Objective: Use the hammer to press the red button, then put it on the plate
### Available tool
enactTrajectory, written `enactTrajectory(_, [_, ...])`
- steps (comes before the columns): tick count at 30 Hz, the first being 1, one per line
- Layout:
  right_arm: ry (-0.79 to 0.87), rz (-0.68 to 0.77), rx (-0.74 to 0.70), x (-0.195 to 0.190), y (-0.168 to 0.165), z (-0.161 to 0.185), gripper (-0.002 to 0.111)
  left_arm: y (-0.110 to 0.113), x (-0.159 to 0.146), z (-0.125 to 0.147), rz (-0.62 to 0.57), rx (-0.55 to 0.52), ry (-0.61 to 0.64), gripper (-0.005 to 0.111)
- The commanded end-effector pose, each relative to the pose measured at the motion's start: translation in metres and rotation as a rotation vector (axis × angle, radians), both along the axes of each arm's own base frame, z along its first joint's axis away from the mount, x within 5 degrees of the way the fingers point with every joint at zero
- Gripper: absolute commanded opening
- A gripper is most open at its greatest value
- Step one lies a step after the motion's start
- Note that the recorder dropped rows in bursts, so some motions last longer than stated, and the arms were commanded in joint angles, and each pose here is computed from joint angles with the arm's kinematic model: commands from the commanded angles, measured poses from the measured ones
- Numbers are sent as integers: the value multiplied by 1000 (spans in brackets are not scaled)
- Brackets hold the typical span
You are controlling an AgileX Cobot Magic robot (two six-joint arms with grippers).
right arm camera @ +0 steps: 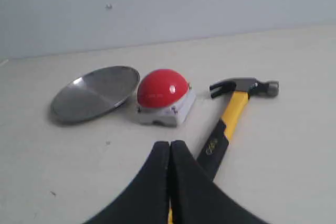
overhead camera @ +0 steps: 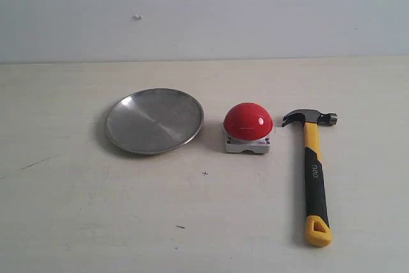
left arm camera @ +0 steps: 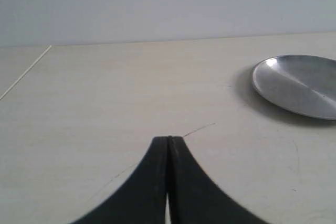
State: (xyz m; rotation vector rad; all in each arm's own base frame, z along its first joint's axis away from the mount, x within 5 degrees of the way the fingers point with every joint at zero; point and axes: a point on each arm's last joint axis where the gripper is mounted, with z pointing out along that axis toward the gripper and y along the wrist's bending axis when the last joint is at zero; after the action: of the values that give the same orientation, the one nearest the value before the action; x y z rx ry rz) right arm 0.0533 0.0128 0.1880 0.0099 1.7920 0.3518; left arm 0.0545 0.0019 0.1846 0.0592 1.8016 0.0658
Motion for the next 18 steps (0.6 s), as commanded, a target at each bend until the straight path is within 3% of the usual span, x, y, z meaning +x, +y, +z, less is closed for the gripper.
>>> enactTrajectory(1, [-257, 7, 30, 1, 1, 22, 0, 0, 0, 1, 1, -1, -11, 0])
enactTrajectory(8, [-670, 19, 167, -9, -1, 60, 0, 0, 0, 1, 1, -1, -11, 0])
enactTrajectory(14, [-740, -36, 428, -13, -11, 70, 0, 0, 0, 1, 1, -1, -11, 0])
enactTrajectory(18, [-690, -180, 321, -6, -20, 96, 0, 0, 0, 1, 1, -1, -11, 0])
